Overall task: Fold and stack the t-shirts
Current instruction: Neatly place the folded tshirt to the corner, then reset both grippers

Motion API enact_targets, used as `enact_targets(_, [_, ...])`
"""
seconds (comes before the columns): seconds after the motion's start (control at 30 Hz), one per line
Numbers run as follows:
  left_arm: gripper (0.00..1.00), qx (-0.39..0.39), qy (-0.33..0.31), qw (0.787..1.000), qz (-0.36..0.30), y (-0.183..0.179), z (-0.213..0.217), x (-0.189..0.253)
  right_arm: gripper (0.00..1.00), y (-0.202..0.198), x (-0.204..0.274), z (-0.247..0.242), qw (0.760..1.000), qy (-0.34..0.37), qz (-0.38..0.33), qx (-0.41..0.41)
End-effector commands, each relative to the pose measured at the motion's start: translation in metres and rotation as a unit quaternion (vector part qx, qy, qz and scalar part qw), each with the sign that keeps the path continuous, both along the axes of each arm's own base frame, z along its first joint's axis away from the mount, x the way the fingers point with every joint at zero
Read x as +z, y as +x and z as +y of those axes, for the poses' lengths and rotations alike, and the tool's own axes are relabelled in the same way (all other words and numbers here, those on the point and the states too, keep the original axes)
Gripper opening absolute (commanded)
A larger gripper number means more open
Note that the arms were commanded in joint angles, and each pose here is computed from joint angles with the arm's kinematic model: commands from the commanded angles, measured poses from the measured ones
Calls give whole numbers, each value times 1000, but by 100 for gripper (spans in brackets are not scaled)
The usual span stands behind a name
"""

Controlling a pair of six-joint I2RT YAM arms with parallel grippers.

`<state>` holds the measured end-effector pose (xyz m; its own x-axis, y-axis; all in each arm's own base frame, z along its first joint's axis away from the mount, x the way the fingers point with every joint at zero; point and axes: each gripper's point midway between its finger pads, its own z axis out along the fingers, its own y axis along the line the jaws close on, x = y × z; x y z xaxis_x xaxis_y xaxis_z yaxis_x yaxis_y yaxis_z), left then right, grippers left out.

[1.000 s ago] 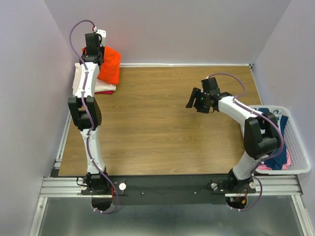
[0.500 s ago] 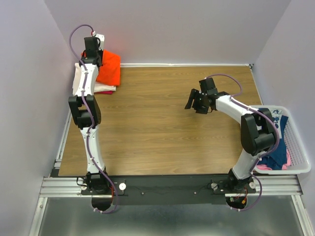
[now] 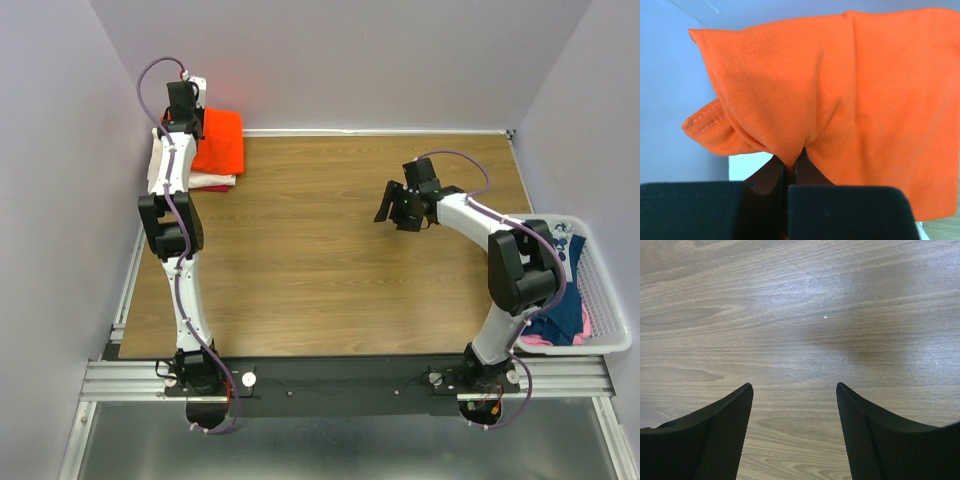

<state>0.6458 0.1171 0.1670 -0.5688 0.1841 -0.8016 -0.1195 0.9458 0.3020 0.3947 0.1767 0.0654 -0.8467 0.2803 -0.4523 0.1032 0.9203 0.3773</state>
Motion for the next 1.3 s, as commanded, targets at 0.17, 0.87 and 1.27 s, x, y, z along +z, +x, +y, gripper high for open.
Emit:
enact_targets(0.17, [18,56,10,998,-39,3,28,22,75,1,-2,4,1000,-6,6,7])
enact_targets(0.87, [98,37,-157,973,-166,-30,-32,134,76,3,36,-6,999,-12,-46,-9])
enact_targets(1.27, [98,-56,-229,954,-183,-140,-208,148,76,4,84,-20,993,-24,-113,-32])
